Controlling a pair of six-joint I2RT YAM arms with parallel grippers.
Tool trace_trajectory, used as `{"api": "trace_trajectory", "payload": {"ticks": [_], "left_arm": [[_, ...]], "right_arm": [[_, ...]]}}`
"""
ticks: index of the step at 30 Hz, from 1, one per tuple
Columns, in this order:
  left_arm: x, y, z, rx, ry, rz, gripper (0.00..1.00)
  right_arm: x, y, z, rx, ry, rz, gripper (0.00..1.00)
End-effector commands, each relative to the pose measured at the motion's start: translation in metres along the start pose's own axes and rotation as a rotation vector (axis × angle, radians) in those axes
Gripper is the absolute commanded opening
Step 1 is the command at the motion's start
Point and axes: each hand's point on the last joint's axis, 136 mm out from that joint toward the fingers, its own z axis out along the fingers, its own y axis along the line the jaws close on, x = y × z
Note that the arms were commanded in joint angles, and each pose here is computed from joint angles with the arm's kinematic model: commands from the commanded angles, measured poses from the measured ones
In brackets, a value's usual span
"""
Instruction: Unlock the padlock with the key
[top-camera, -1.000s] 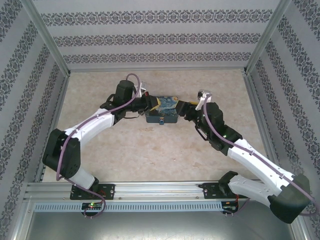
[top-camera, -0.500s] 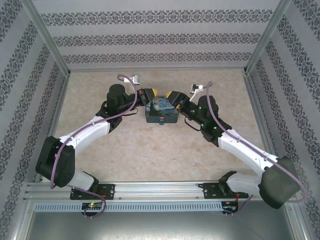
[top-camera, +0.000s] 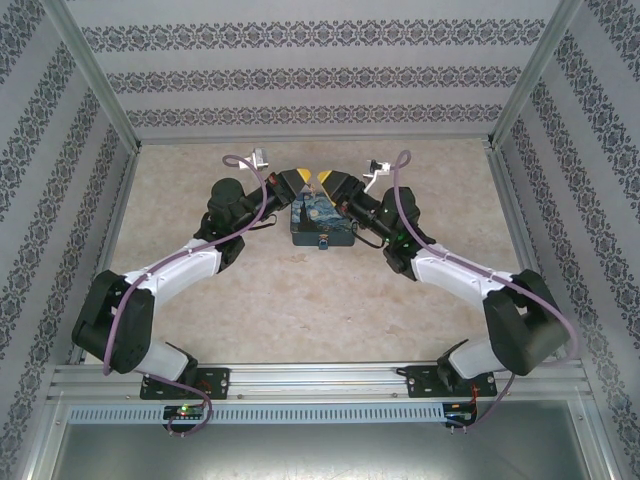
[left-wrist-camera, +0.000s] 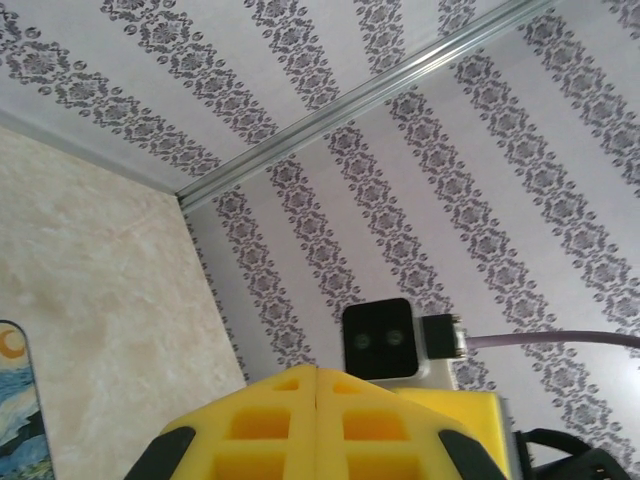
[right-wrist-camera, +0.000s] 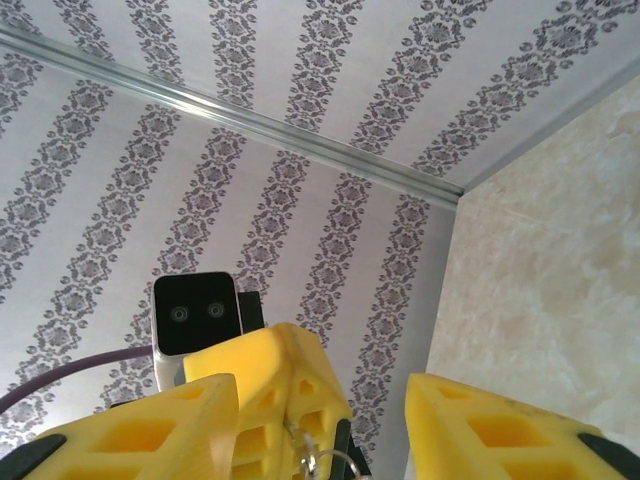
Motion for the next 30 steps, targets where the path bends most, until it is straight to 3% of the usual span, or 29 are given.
{"api": "trace_trajectory", "payload": {"ticks": [1, 11, 22, 30], "left_arm": [[-0.009, -0.013, 0.002, 0.068, -0.026, -0.037, 0.0], [-0.005, -0.01, 0.009, 0.065, 0.009, -0.062, 0.0], [-0.004, -0.013, 0.009, 0.07, 0.025, -0.058, 0.0], [-0.003, -0.013, 0.01, 0.066, 0.034, -0.056, 0.0]], "right_arm": [[-0.005, 0.035, 0.006, -0.138, 0.004, -0.011, 0.45], [0.007, 0.024, 0.005, -0.137, 0.039, -0.003, 0.4], [0.01, -0.003, -0.001, -0.077, 0.031, 0.015, 0.42], [0.018, 0.003, 0.004, -0.104, 0.074, 0.009, 0.38]]}}
